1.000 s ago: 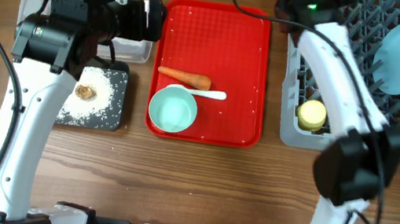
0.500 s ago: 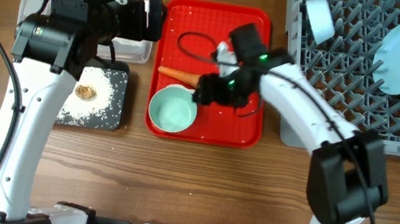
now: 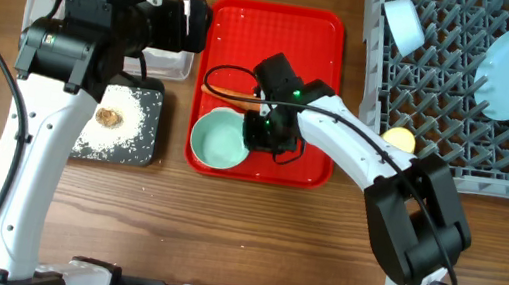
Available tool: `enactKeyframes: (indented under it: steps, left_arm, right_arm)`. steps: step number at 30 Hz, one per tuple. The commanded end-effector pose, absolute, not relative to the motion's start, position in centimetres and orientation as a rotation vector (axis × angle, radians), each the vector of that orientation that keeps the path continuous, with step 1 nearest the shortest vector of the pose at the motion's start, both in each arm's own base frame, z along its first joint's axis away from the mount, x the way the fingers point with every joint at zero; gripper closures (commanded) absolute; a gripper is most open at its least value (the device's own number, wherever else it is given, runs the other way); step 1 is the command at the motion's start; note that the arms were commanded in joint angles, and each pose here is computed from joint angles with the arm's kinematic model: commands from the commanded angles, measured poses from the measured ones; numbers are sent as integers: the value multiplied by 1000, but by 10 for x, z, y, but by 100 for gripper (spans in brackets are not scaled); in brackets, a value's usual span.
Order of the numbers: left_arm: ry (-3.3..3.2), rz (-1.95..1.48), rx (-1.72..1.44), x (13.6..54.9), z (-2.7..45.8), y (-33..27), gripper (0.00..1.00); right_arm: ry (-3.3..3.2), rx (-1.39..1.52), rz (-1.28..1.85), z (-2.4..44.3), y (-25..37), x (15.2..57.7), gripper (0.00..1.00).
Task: Sort waste into correct bins and load items into the dishwasher rack
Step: 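Grasp the green bowl with the right gripper and carry it to the rack, then set the green bowl in the rack and open the right gripper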
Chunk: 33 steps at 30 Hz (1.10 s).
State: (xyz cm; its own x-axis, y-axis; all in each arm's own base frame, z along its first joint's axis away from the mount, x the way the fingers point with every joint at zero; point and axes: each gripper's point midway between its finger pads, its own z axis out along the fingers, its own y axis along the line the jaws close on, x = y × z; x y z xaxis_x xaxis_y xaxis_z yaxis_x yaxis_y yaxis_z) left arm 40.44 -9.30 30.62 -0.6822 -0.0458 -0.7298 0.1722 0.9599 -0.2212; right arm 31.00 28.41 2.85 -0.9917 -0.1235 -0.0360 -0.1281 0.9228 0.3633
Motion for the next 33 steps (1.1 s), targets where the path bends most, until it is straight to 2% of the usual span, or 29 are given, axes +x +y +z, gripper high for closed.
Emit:
enactKeyframes:
  steps: [1,5,7,9,13,14,17,19,22,25,29,33]
  left_arm:
    - [2296,-346,75,406,306,-91,0]
    - [2296,-346,75,406,306,-91,0]
    - [2296,-346,75,406,306,-91,0]
    - [2296,-346,75,406,306,-91,0]
    - [2296,-346,75,406,306,-91,0]
    - [2296,-346,75,406,306,-91,0]
    - [2296,-346,75,406,306,-91,0]
    - [2296,-346,75,406,306,-91,0]
    - [2296,-346,75,406,306,-91,0]
    - [2296,-346,75,406,306,-91,0]
    - [2296,-346,75,406,306,-91,0]
    - [2296,-346,75,406,306,-91,0]
  right_arm:
    - [3079,-166,588,25,280,313,96]
    - [3073,-136,611,41,263,324,96]
    - [3002,-117,582,66,245,340,96]
    - [2839,-66,493,113,214,364,96]
    - [2421,195,-19,228,92,395,96]
    - [2299,279,-208,257,53,394,96]
    - [2086,406,-675,303,-21,378,96]
    - [2081,405,-835,298,-39,378,96]
    - [2173,324,-1034,262,-57,389,96]
    - [2328,7,-1390,195,-63,408,96]
    - [2372,-85,-1426,166,-53,414,96]
    - [2365,-85,-1457,163,-56,415,96]
